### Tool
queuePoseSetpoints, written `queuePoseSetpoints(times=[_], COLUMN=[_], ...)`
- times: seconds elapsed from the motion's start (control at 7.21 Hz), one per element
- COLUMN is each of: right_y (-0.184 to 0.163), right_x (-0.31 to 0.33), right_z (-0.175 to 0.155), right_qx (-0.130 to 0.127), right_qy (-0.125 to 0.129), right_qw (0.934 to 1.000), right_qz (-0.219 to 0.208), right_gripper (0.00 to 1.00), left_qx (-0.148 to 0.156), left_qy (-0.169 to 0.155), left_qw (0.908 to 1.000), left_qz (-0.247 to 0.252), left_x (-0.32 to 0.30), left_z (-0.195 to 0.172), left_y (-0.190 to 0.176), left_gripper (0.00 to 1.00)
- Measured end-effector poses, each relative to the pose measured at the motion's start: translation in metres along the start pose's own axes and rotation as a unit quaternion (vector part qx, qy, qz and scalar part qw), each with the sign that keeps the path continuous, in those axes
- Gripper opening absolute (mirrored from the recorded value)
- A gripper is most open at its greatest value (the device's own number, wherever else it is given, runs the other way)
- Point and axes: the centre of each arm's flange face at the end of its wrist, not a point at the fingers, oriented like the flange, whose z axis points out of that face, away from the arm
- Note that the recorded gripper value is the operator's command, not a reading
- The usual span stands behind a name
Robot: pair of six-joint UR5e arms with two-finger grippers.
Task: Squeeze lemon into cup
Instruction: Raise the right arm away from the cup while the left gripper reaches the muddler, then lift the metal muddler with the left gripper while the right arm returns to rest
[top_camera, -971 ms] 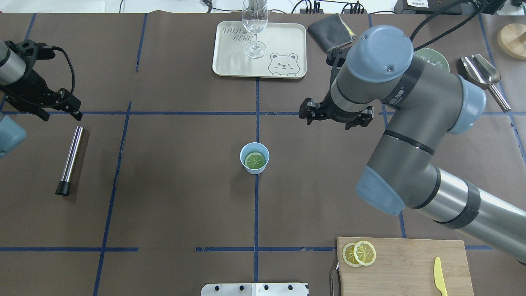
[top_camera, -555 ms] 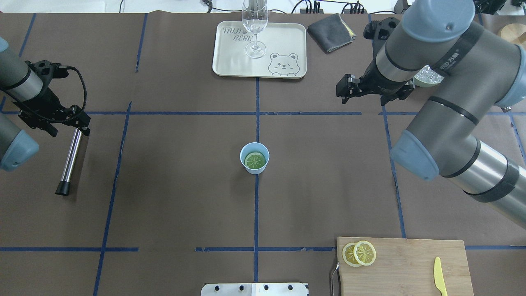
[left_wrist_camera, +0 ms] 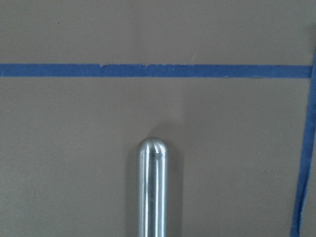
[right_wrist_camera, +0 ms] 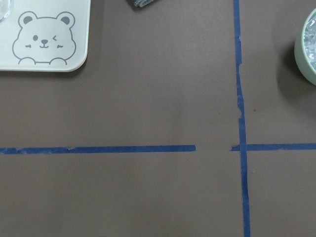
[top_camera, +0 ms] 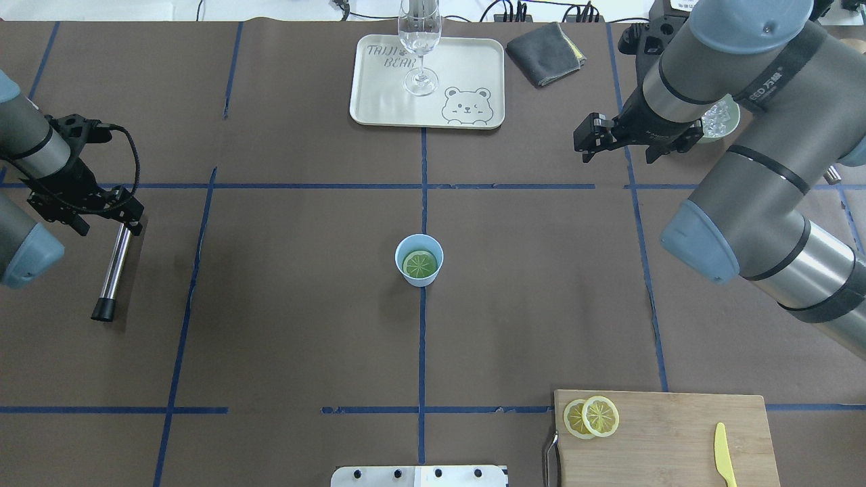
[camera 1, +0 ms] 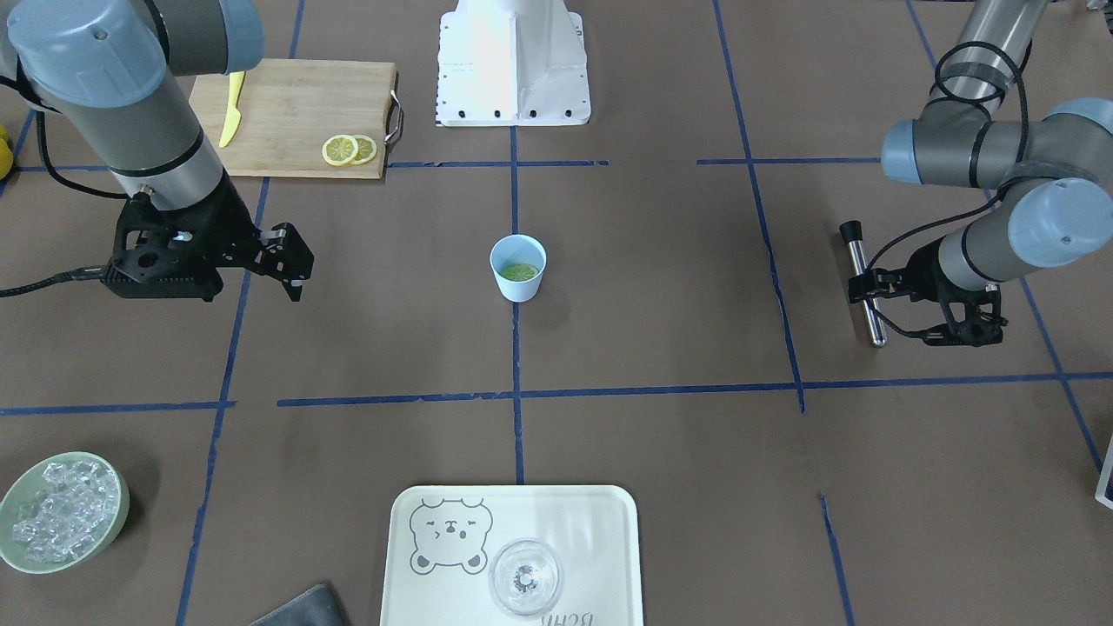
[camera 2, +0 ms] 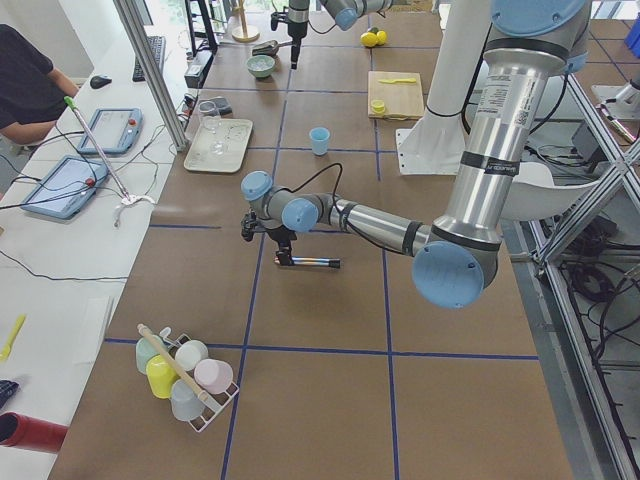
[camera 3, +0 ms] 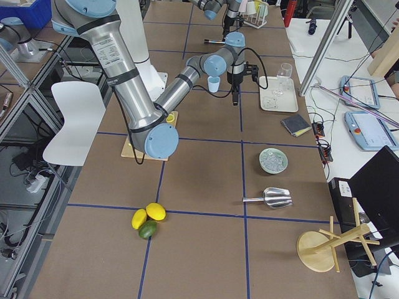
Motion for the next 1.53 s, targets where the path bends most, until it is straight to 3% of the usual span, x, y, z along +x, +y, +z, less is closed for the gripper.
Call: queuePoseSetpoints(times=[0.55, 0.97, 1.53], right_y=[-0.001, -0.001, -0.001], right_x=[0.001, 0.002, 0.002], right_z=[-0.002, -0.001, -0.001], right_qx=[0.002, 0.001, 0.001], right_qy=[0.0, 0.0, 0.0], right_qw=[1.0, 1.0, 1.0], right_qz=[0.001, 0.001, 0.001], right_gripper=[1.0, 1.0, 1.0], left_qx=[-0.008, -0.008, -0.004], left_qy=[-0.008, -0.015, -0.013], left_qw=[0.9999, 0.9998, 0.9999], left_qz=[0.006, 0.004, 0.01], left_x=[0.008, 0.005, -0.002], left_z=[0.015, 0.023, 0.031], left_y=[0.003, -0.002, -0.006], left_gripper=[0.99, 0.87, 0.5])
